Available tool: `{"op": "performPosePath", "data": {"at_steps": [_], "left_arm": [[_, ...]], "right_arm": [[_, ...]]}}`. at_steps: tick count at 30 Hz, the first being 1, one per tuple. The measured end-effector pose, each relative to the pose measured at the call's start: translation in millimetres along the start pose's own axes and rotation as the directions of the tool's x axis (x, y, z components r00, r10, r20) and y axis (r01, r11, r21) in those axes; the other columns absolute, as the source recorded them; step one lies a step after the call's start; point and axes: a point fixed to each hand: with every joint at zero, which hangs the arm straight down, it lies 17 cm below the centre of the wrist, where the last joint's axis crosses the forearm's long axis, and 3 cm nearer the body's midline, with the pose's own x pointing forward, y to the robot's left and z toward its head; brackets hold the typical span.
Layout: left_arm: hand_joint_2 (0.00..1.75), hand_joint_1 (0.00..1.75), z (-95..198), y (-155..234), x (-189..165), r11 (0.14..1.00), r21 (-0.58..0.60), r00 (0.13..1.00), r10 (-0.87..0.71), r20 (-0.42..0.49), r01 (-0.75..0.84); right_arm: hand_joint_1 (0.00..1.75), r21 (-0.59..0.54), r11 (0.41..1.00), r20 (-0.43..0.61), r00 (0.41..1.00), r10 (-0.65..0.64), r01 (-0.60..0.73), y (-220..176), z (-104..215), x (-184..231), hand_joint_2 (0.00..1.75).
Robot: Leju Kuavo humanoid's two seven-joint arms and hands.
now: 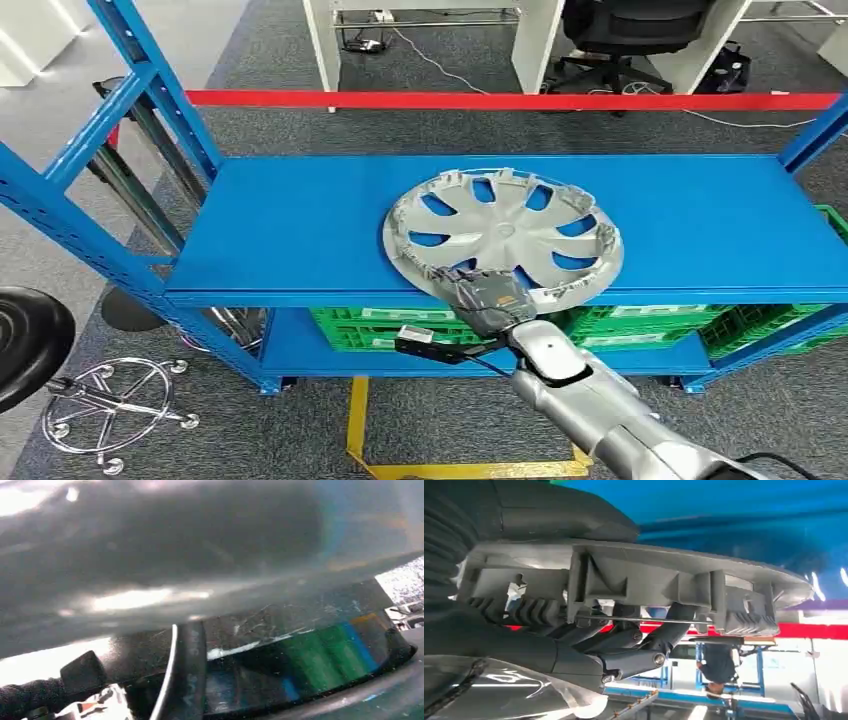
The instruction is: Take the parts from the cabinet and place them on the table.
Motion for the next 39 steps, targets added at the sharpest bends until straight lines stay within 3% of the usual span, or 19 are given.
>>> {"op": "performPosePath", "data": {"at_steps": [18,21,25,26,33,36,39], "left_arm": [[0.00,0.00,0,0,-1,1.000,0.002,1.000,0.020,-0.002,-0.020],[0.00,0.00,0,1,-1,0.999,0.005,0.999,0.034,-0.003,-0.034],[0.00,0.00,-1,6,-1,0.998,0.028,0.998,0.062,0.003,-0.062],[1.75,0.00,-1,7,-1,0.997,0.037,0.998,0.069,0.007,-0.069],[1.75,0.00,-2,13,5,0.994,0.068,0.996,0.081,0.043,-0.083],[1.75,0.00,-2,12,9,0.996,0.047,0.996,0.069,0.054,-0.071],[1.75,0.00,-2,14,17,0.997,0.044,0.996,0.059,0.074,-0.062]], "right_arm": [[1.75,-0.073,0.997,0.048,0.999,-0.014,0.017,-28,-1,15,1.75],[1.75,-0.151,0.988,0.092,0.996,-0.010,0.023,-51,1,28,1.75],[1.75,-0.380,0.924,0.199,0.972,0.122,-0.038,-110,15,66,1.75],[1.75,-0.439,0.897,0.234,0.956,0.178,-0.059,-128,22,82,1.75],[1.75,-0.732,0.681,0.345,0.860,0.375,-0.004,-251,88,158,1.75],[1.75,-0.810,0.585,0.341,0.842,0.419,0.037,-295,111,170,1.75],[1.75,-0.848,0.526,0.328,0.837,0.438,0.057,-320,125,174,1.75]]}}
